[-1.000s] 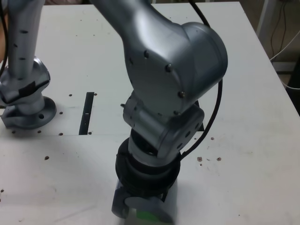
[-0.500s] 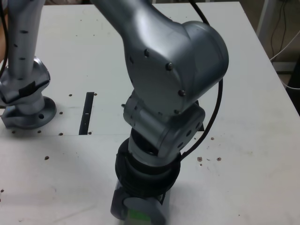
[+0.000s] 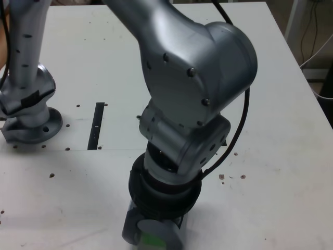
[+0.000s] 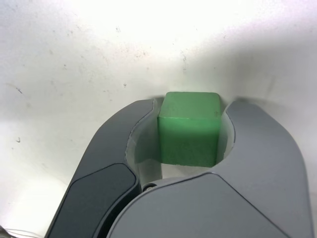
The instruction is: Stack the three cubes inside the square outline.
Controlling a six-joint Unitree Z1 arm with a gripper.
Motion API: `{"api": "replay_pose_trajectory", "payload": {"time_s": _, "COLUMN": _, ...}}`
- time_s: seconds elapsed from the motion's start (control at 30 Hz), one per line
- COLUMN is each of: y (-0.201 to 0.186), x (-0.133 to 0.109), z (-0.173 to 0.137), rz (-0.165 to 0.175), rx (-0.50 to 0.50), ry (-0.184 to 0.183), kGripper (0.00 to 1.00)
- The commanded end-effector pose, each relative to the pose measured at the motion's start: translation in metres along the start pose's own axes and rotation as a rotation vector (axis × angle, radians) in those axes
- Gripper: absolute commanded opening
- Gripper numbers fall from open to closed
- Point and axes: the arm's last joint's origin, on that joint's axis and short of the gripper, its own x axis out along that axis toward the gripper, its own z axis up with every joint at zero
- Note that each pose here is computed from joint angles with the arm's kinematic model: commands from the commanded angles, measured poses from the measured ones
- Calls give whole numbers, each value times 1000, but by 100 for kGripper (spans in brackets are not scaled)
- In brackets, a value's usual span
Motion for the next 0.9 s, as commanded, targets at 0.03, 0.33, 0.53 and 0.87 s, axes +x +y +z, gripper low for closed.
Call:
{"api": "replay_pose_trajectory", "payload": {"time_s": 0.03, "y": 5, "x": -10, "z": -2, "rz": 5, "rx": 5, "ry": -11, "kGripper": 21}}
{"api": "replay_pose_trajectory", "payload": {"time_s": 0.33, "y": 43, "x": -44, "z": -10, "rz": 36, "rx": 21, "ry": -20, "kGripper": 21}}
{"api": "replay_pose_trajectory", "payload": {"time_s": 0.53, "y": 64, "x": -67, "z": -7, "rz": 43, "rx": 47, "ry": -42, "kGripper": 21}}
{"api": "replay_pose_trajectory", "payload": {"time_s": 0.87, "y": 117, "x": -103, "z": -10, "rz": 45, "rx": 60, "ry": -91, "kGripper": 21}}
